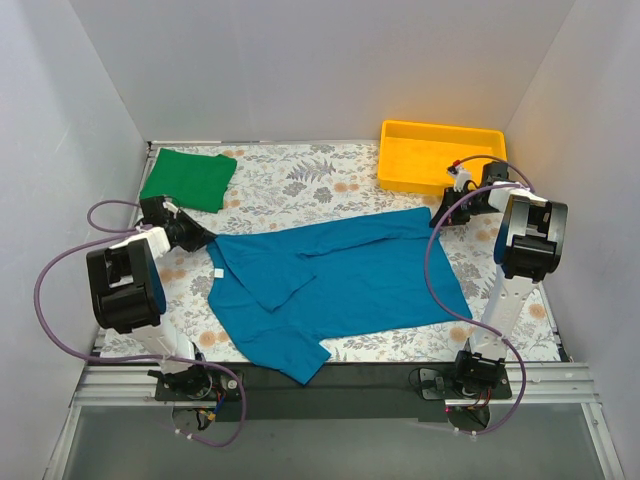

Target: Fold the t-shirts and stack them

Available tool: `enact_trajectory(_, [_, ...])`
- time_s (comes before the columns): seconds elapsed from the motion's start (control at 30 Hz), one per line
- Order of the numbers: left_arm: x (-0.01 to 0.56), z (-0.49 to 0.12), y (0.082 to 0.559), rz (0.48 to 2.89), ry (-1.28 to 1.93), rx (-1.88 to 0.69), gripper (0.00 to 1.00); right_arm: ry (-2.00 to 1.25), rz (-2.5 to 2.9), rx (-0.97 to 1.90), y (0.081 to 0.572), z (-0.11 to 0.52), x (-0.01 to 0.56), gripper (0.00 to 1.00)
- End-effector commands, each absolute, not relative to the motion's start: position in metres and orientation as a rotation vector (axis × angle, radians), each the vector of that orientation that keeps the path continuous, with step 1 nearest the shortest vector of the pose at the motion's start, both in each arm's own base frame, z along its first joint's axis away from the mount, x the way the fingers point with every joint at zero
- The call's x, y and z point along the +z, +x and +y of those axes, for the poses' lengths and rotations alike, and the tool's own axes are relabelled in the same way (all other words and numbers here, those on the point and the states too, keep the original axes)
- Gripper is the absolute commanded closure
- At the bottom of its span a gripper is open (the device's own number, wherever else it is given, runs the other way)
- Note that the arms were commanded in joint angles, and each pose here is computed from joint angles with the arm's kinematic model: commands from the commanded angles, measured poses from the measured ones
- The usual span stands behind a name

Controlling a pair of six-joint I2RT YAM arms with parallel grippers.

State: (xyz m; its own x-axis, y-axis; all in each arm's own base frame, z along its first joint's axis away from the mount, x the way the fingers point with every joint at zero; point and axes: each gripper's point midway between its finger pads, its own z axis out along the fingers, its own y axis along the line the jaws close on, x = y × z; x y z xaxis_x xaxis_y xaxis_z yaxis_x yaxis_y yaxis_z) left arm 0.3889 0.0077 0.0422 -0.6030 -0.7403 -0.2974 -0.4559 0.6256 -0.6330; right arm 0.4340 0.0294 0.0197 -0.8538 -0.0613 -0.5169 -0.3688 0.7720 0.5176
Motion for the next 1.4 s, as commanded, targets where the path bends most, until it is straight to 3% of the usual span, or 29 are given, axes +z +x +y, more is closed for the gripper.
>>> enact_trajectory(0.0, [0.053, 0.009, 0.403, 2.287, -0.872, -0.728, 1.00, -0.336, 2.547, 0.583, 0.447, -0.005, 0.003, 0.99])
enact_trajectory(0.73, [0.069, -0.004, 0.430, 2.274, -0.783, -0.788, 1.00, -0.386, 2.468, 0.408, 0.461, -0.011, 0.023, 0.99])
enact_trajectory(0.87, [0.086, -0.007, 0.438, 2.245, -0.730, -0.796, 0.81, -0.401, 2.446, 0.388, 0.459, -0.012, 0.032, 0.87])
enact_trajectory(0.9, [0.090, -0.007, 0.440, 2.237, -0.721, -0.791, 0.69, -0.404, 2.445, 0.382, 0.456, -0.012, 0.033, 0.79])
enact_trajectory(1.0, [0.111, -0.001, 0.445, 2.189, -0.686, -0.743, 0.54, -0.416, 2.430, 0.358, 0.449, -0.016, 0.042, 0.62])
enact_trajectory(1.2, [0.170, 0.017, 0.425, 2.067, -0.619, -0.557, 0.48, -0.575, 2.295, 0.366, 0.426, -0.021, 0.084, 0.44])
enact_trajectory(1.23, [0.192, 0.013, 0.416, 2.017, -0.589, -0.565, 0.38, -0.634, 2.305, 0.418, 0.407, -0.012, 0.078, 0.43])
enact_trajectory(1.27, [0.177, 0.006, 0.400, 2.043, -0.611, -0.599, 0.26, -0.699, 2.252, 0.428, 0.399, -0.004, 0.092, 0.40])
enact_trajectory(1.3, [0.178, -0.005, 0.392, 2.034, -0.648, -0.678, 0.06, -0.840, 2.160, 0.468, 0.391, 0.010, 0.099, 0.40])
enact_trajectory(1.37, [0.172, -0.023, 0.371, 2.044, -0.667, -0.799, 0.02, -1.062, 2.075, 0.595, 0.346, 0.050, 0.101, 0.38])
